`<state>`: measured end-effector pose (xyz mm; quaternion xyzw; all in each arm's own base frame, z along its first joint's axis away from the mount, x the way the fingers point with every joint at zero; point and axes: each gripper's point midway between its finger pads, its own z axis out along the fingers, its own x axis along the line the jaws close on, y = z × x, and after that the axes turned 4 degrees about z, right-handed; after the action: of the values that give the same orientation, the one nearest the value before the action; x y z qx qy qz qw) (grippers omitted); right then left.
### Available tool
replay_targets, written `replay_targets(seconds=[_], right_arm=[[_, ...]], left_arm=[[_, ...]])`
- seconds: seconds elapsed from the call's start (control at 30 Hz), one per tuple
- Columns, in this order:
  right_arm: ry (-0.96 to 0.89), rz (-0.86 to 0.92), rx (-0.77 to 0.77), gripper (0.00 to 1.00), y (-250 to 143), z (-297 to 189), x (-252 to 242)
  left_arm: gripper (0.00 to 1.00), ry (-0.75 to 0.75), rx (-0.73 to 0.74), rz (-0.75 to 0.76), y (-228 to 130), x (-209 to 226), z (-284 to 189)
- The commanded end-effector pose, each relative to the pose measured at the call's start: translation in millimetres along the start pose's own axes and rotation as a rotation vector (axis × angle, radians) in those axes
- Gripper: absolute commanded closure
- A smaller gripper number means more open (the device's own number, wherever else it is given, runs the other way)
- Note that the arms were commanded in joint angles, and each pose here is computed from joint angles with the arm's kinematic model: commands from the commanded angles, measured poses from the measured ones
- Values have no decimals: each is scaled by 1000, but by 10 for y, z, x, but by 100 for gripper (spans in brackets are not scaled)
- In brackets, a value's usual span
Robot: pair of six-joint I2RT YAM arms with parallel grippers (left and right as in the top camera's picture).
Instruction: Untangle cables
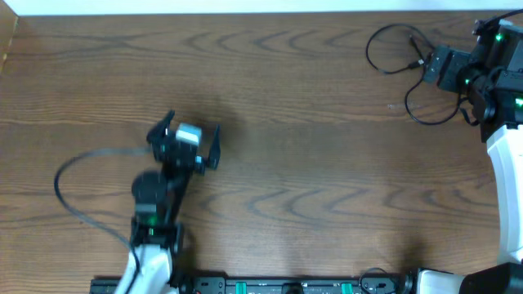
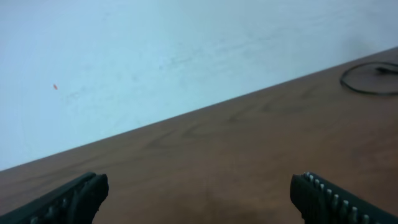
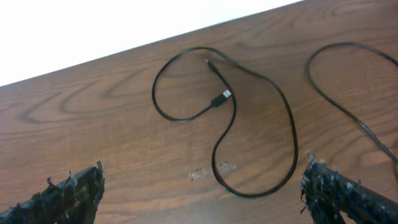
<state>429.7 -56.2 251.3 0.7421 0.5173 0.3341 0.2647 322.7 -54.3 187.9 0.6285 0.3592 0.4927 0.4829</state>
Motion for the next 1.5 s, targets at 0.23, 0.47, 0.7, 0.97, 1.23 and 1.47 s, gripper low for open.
replay_targets(seconds=[0.23, 0.47, 0.7, 0.97, 1.23, 1.47], right_arm=[[10, -10, -10, 1, 26, -33, 31], [10, -10, -10, 1, 26, -33, 31], [10, -10, -10, 1, 26, -33, 31], [10, -10, -10, 1, 26, -33, 31], [10, -10, -10, 1, 26, -33, 31], [10, -10, -10, 1, 26, -33, 31]], left_arm=[[2, 14, -34, 42, -161, -121, -404], [3, -20, 37, 26, -324, -200, -457], [2, -52, 125, 8, -532, -282, -529], [2, 125, 189, -162, -661, -28, -644], [2, 205, 309, -312, -972, 0, -817], [2, 222, 267, -313, -886, 39, -840]])
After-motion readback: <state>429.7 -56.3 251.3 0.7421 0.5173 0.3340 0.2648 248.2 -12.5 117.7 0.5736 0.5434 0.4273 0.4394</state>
